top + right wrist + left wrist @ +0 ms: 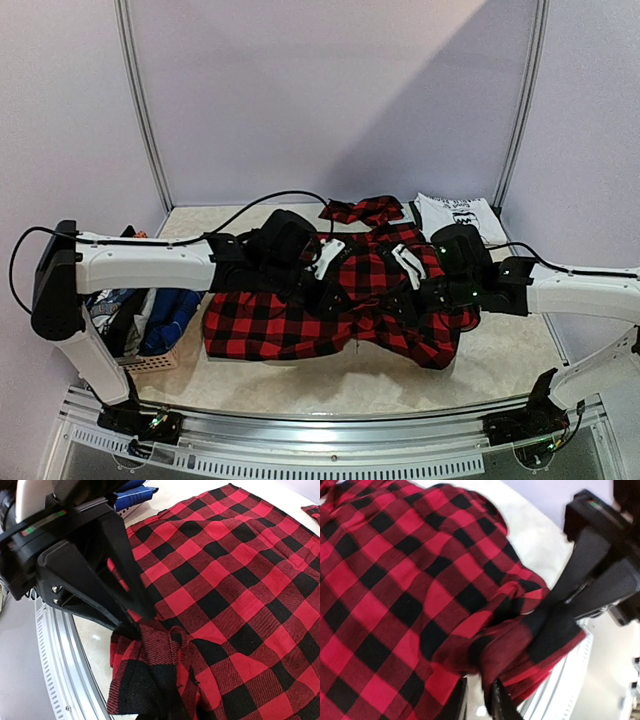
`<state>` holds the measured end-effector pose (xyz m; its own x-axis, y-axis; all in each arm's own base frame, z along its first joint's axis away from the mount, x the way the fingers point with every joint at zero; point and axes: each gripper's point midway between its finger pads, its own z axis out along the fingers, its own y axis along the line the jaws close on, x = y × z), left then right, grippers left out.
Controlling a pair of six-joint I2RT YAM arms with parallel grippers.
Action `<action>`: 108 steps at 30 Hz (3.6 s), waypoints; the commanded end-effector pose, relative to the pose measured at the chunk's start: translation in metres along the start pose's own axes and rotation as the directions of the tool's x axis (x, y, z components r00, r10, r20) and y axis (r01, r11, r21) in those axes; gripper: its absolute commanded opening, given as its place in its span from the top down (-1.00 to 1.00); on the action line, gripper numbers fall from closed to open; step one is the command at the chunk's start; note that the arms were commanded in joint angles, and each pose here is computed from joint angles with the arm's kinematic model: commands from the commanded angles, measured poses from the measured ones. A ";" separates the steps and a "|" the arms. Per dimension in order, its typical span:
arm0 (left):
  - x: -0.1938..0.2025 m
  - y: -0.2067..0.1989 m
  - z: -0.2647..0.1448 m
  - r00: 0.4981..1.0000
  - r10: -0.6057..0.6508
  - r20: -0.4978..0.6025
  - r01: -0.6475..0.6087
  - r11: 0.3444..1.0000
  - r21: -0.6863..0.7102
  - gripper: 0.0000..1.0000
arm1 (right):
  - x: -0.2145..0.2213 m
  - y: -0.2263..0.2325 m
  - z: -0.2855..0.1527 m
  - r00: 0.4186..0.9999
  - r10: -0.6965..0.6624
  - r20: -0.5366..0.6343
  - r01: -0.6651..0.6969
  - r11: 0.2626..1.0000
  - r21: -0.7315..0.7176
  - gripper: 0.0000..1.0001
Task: Fold and stack the mixed laundry pile
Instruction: Fold the flattened shirt at the center of the board.
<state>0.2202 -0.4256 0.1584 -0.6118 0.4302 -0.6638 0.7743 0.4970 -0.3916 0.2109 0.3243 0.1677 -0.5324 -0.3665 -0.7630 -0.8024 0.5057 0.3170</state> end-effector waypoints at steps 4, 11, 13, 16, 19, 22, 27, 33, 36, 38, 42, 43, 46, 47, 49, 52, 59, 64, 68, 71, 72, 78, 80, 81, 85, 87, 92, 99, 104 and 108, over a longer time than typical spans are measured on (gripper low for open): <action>0.025 0.046 -0.041 0.999 -0.035 0.032 0.042 0.968 -0.248 0.23 | -0.040 0.022 -0.031 0.996 -0.015 0.087 0.018 0.999 -0.034 1.00; 0.061 0.077 -0.096 0.994 -0.098 0.052 0.111 0.886 -0.451 -0.21 | -0.074 0.054 -0.061 0.981 -0.044 0.188 0.072 0.987 -0.143 1.00; 0.072 0.085 -0.109 0.992 -0.117 0.048 0.125 0.858 -0.498 -0.32 | -0.080 0.062 -0.067 0.978 -0.061 0.199 0.095 0.981 -0.167 1.00; 0.089 0.097 -0.125 0.988 -0.150 0.034 0.143 0.812 -0.566 -0.42 | -0.084 0.079 -0.080 0.977 -0.082 0.198 0.129 0.963 -0.238 1.00; 0.107 0.106 -0.135 0.981 -0.194 0.013 0.160 0.768 -0.620 -0.45 | -0.088 0.086 -0.091 0.973 -0.110 0.205 0.160 0.956 -0.247 1.00; 0.122 0.115 -0.144 0.969 -0.248 0.007 0.189 0.720 -0.667 -0.43 | -0.102 0.085 -0.109 0.955 -0.133 0.265 0.188 0.963 -0.193 1.00; 0.149 0.131 -0.156 0.932 -0.363 0.017 0.256 0.623 -0.739 -0.34 | -0.147 0.073 -0.161 0.895 -0.154 0.418 0.165 0.986 0.010 1.00; 0.173 0.145 -0.158 0.893 -0.450 0.016 0.306 0.579 -0.756 -0.28 | -0.178 0.068 -0.200 0.843 -0.183 0.506 0.140 0.983 0.122 1.00; 0.186 0.149 -0.158 0.874 -0.486 -0.012 0.301 0.560 -0.772 -0.19 | -0.191 0.081 -0.218 0.828 -0.206 0.522 0.174 0.979 0.110 1.00; 0.193 0.151 -0.157 0.865 -0.501 -0.021 0.300 0.551 -0.779 -0.16 | -0.195 0.086 -0.225 0.825 -0.218 0.521 0.191 0.976 0.106 1.00; 0.203 0.151 -0.156 0.847 -0.530 -0.043 0.301 0.544 -0.783 -0.08 | -0.190 0.088 -0.218 0.831 -0.241 0.502 0.222 0.970 0.097 0.98; 0.206 0.150 -0.156 0.840 -0.539 -0.051 0.301 0.544 -0.783 -0.06 | -0.185 0.085 -0.211 0.839 -0.242 0.487 0.223 0.970 0.098 0.97; 0.215 0.146 -0.157 0.822 -0.564 -0.081 0.297 0.546 -0.783 0.05 | -0.179 0.079 -0.202 0.853 -0.236 0.466 0.212 0.972 0.104 0.97; 0.217 0.145 -0.157 0.817 -0.568 -0.097 0.293 0.553 -0.780 0.08 | -0.178 0.077 -0.200 0.855 -0.234 0.463 0.206 0.972 0.110 0.97; 0.224 0.143 -0.157 0.809 -0.575 -0.124 0.280 0.562 -0.778 0.12 | -0.178 0.075 -0.200 0.855 -0.230 0.465 0.197 0.973 0.120 0.97; 0.233 0.138 -0.153 0.799 -0.583 -0.149 0.274 0.573 -0.772 0.21 | -0.177 0.072 -0.201 0.853 -0.228 0.469 0.187 0.973 0.132 0.97; 0.250 0.148 -0.139 0.800 -0.597 -0.053 0.356 0.544 -0.760 0.19 | -0.173 0.060 -0.204 0.857 -0.206 0.473 0.136 0.975 0.178 0.98; 0.247 0.155 -0.120 0.801 -0.597 0.030 0.440 0.555 -0.706 0.16 | -0.172 0.057 -0.207 0.857 -0.201 0.474 0.121 0.973 0.194 0.98; 0.237 0.157 -0.113 0.814 -0.578 0.066 0.462 0.574 -0.676 0.11 | -0.171 0.055 -0.209 0.857 -0.200 0.475 0.113 0.972 0.204 0.99; 0.236 0.161 -0.112 0.821 -0.566 0.077 0.455 0.568 -0.686 0.04 | -0.170 0.054 -0.209 0.856 -0.201 0.476 0.110 0.971 0.212 0.99; 0.235 0.162 -0.110 0.826 -0.558 0.080 0.451 0.569 -0.688 0.02 | -0.170 0.054 -0.210 0.855 -0.202 0.478 0.109 0.971 0.214 0.99; 0.210 0.164 -0.095 0.865 -0.485 0.124 0.447 0.635 -0.631 0.32 | -0.170 0.050 -0.213 0.853 -0.208 0.479 0.102 0.966 0.237 0.99; 0.201 0.162 -0.095 0.879 -0.458 0.130 0.433 0.654 -0.621 0.48 | -0.170 0.048 -0.215 0.853 -0.207 0.480 0.095 0.964 0.248 0.99; 0.197 0.161 -0.096 0.884 -0.448 0.134 0.428 0.661 -0.617 0.56 | -0.170 0.048 -0.216 0.853 -0.207 0.480 0.092 0.963 0.253 0.99; 0.184 0.159 -0.110 0.894 -0.421 0.153 0.416 0.655 -0.631 0.97 | -0.170 0.045 -0.224 0.844 -0.209 0.493 0.078 0.959 0.274 0.99; 0.177 0.157 -0.120 0.898 -0.405 0.169 0.413 0.649 -0.639 1.00 | -0.172 0.042 -0.228 0.840 -0.210 0.501 0.064 0.954 0.293 0.99; 0.155 0.152 -0.140 0.903 -0.370 0.219 0.419 0.640 -0.644 1.00 | -0.175 0.033 -0.229 0.839 -0.216 0.500 0.038 0.939 0.342 0.99; 0.130 0.151 -0.155 0.905 -0.338 0.260 0.422 0.622 -0.660 1.00 | -0.192 0.006 -0.227 0.846 -0.234 0.479 -0.030 0.876 0.481 0.98; 0.119 0.130 -0.126 0.943 -0.292 0.157 0.328 0.753 -0.570 0.77 | -0.212 -0.024 -0.213 0.864 -0.255 0.434 -0.061 0.802 0.594 0.98; 0.114 0.117 -0.109 0.975 -0.203 0.091 0.219 0.808 -0.547 0.36 | -0.236 -0.062 -0.210 0.862 -0.229 0.453 -0.135 0.757 0.639 1.00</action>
<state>0.2266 -0.2068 0.1003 -0.7861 0.1328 -0.6037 0.2563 0.9588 -0.1229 0.2916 0.2351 0.4339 -0.1695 -0.1048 -0.9799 -0.4879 0.8729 -0.0089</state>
